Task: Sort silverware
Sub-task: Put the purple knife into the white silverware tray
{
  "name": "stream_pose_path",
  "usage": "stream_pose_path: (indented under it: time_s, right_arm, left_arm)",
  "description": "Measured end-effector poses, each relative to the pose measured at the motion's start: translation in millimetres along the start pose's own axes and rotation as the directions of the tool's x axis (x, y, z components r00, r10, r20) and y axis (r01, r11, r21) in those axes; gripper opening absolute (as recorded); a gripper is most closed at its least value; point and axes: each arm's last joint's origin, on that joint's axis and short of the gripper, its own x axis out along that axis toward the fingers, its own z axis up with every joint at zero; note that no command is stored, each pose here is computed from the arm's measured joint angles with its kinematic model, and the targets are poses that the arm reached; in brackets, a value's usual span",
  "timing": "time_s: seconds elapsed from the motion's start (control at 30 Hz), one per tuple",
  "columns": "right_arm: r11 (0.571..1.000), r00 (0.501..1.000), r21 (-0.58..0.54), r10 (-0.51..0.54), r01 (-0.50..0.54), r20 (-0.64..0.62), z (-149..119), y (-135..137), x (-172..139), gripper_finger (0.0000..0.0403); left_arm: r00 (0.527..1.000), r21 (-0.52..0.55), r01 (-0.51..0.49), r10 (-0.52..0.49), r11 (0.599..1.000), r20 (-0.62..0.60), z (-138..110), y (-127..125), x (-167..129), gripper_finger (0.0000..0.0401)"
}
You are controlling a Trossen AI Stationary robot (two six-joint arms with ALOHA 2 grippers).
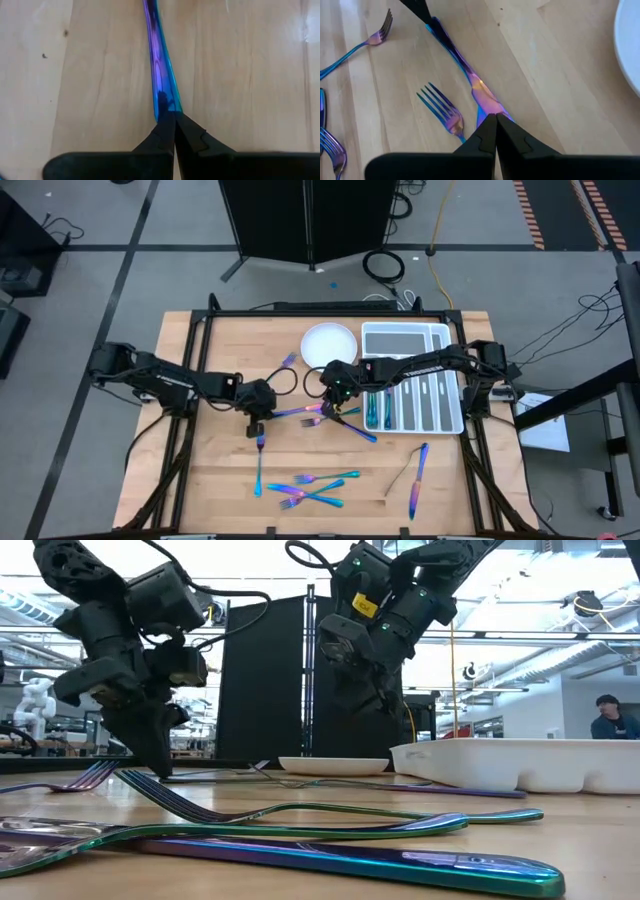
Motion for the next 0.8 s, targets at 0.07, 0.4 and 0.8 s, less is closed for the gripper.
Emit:
stream_pose_path:
  time_s: [0.07, 0.4, 0.8]
  right_arm:
    - [1.0, 1.0, 0.0, 0.002, -0.002, 0.003, 0.3, 0.2, 0.0, 0.0]
    - [0.96, 0.979, -0.272, 0.116, -0.066, 0.17, 11.6, 14.3, 11.3, 0.0017]
    - [0.91, 0.976, -0.402, 0.171, -0.104, 0.135, 1.5, -5.4, 61.6, 0.015]
  left_arm:
    - [1.0, 0.01, 0.0, 0.0, 1.0, -0.005, 0.0, 0.0, 1.4, 0.0001]
    - [1.0, 0.037, -0.001, 0.002, 0.999, -0.028, -1.3, 0.6, 6.0, 0.0001]
    - [1.0, 0.037, -0.001, 0.001, 0.999, -0.016, -4.1, 1.3, 7.8, 0.0001]
